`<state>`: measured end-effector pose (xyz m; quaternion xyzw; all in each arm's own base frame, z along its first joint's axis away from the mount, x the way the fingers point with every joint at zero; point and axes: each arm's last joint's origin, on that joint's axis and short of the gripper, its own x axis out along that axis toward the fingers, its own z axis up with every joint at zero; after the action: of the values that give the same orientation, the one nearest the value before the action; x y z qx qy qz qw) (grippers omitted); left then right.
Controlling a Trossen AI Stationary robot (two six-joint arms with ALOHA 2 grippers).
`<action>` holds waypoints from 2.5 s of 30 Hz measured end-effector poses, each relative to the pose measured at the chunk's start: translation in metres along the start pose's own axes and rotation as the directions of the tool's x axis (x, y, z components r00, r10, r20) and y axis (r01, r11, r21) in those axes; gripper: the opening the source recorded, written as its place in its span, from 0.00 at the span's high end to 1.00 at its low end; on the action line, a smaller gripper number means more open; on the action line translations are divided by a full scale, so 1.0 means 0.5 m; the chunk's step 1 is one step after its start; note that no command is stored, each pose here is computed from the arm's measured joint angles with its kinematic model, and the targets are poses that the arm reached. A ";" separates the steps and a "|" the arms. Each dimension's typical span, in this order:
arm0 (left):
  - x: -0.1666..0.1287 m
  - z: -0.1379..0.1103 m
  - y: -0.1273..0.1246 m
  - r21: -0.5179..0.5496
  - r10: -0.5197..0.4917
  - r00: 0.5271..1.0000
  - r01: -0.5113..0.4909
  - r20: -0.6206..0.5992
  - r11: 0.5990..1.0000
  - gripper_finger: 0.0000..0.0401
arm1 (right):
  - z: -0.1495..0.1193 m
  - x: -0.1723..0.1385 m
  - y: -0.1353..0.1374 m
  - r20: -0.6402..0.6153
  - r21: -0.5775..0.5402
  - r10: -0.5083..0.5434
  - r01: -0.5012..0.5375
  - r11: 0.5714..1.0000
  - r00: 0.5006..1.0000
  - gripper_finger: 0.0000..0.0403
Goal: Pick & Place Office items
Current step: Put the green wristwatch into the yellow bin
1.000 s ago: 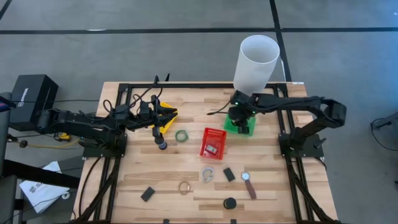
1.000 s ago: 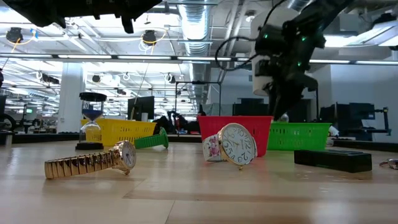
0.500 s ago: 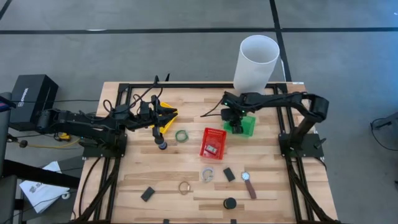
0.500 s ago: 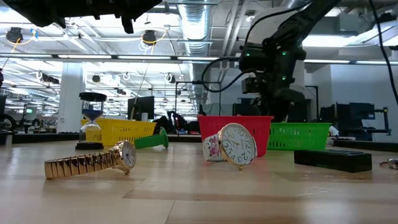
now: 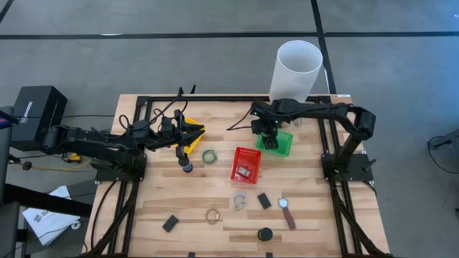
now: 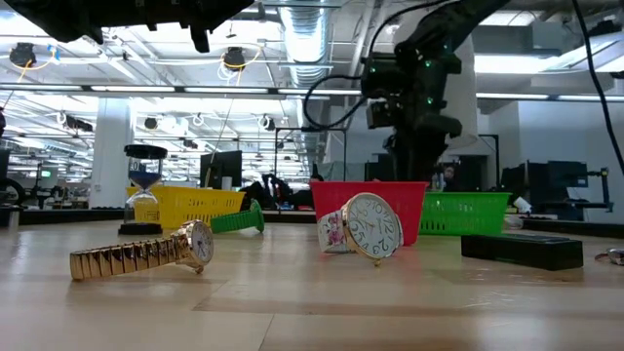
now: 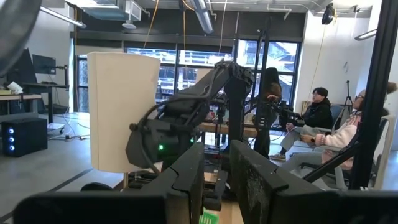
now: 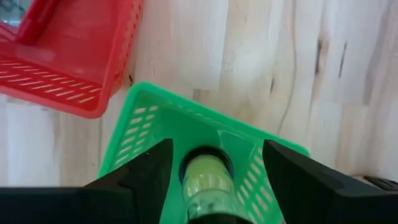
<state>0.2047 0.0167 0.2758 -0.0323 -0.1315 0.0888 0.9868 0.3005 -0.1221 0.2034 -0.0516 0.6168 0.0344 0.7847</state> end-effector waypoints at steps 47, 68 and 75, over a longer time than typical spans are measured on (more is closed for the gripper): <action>0.000 -0.012 -0.004 -0.046 -0.025 0.998 0.022 -0.060 0.999 0.82 | -0.075 -0.108 0.303 0.638 -0.143 0.113 -0.027 0.989 0.762 0.66; 0.039 -0.041 -0.066 -0.090 -0.240 0.970 0.242 0.032 0.966 0.82 | -0.200 -0.169 0.297 0.783 -0.199 0.099 0.096 0.975 0.615 0.66; 0.067 -0.035 -0.099 -0.070 -0.297 0.955 0.296 -0.002 0.953 0.82 | -0.249 -0.172 0.275 0.878 -0.088 0.004 0.153 0.984 0.479 0.66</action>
<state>0.2495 -0.0266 0.2717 -0.0466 -0.1315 -0.0651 0.9881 0.1437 -0.0002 0.2524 -0.1144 0.1244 0.0693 0.9832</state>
